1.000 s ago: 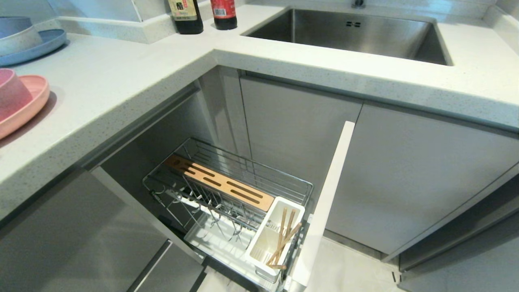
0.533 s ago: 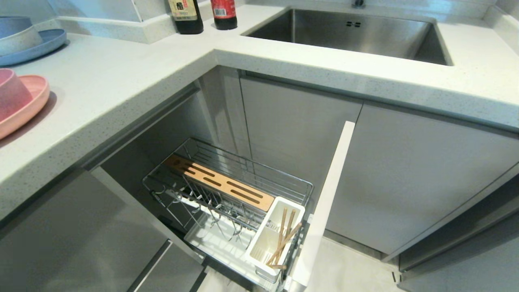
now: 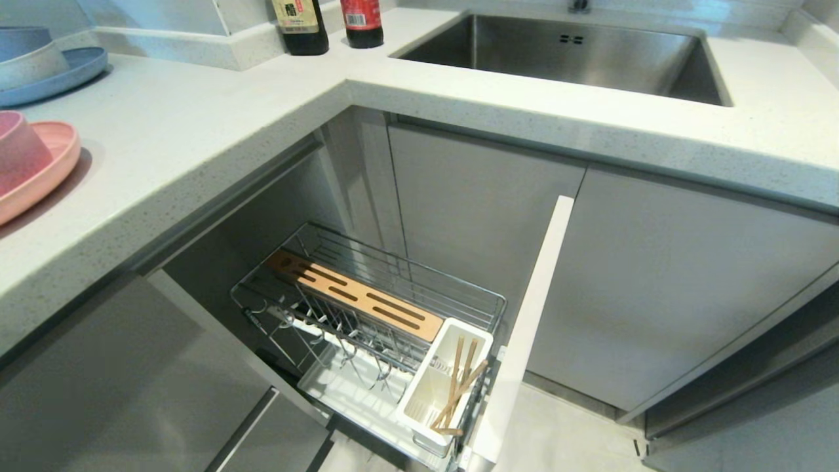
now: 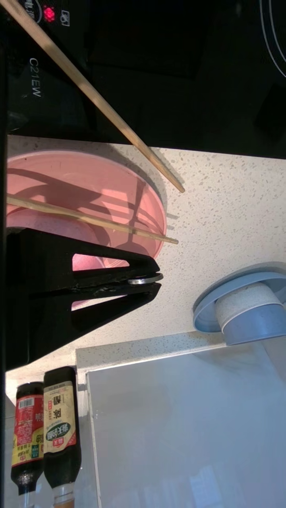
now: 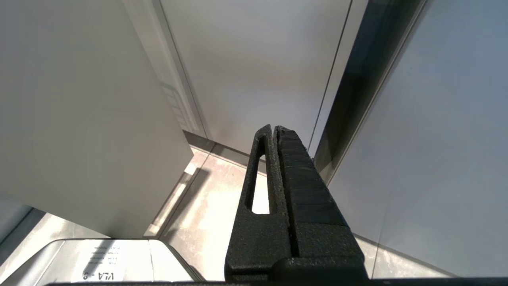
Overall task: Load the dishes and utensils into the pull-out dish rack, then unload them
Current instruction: Take the spoon out of the cupboard
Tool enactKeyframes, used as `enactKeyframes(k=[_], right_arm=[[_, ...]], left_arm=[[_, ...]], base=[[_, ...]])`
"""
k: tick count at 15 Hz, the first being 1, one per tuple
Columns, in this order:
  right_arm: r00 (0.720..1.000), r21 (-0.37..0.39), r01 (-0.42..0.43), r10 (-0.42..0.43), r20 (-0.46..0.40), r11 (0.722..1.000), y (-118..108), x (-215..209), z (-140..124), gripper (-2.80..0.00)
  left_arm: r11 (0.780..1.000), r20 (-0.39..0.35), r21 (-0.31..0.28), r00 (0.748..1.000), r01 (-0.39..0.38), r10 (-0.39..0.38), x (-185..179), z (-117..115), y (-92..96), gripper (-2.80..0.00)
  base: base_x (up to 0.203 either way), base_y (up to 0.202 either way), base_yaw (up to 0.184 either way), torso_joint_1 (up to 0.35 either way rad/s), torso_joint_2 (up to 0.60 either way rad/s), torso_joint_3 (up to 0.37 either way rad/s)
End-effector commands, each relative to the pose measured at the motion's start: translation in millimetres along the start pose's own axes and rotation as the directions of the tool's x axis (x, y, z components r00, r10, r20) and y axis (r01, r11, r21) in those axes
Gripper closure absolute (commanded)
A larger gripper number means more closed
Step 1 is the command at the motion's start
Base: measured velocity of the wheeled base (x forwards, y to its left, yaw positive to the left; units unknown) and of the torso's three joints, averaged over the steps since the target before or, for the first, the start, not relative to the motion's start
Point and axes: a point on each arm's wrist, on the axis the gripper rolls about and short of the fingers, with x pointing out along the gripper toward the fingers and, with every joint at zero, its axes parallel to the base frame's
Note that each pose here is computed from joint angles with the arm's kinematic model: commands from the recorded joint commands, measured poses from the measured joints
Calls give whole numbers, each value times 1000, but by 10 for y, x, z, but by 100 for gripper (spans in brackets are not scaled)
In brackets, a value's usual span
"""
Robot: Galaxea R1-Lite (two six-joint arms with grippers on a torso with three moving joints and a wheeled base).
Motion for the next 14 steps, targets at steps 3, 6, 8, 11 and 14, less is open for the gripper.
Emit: enactKeyframes(k=[3,6,8,11,14], right_arm=[[1000,0,0,0,0,1000,0,1,-3,0],[1000,0,-1,1,0,1000,0,1,-3,0],[1000,0,-1,1,0,1000,0,1,-3,0],[1000,0,-2,2,0,1000,0,1,-3,0],[1000,0,0,0,-1,1000,0,1,-3,0]], left_arm=[[1000,2,-6,1000,2,-2,15,5,9,0],[1000,-2,-9,1000,-4,4,57,6,35,0],[1000,-2,-9,1000,-5,5,134,11,79,0],[1000,-28,-19,999,-16,15,227,7,138,0],[1000,-102,-31,995,0,-3,259,-25,181,0]], base=[[0,0,0,0,0,0],[0,0,0,0,0,0],[0,0,0,0,0,0],[0,0,0,0,0,0],[0,0,0,0,0,0]])
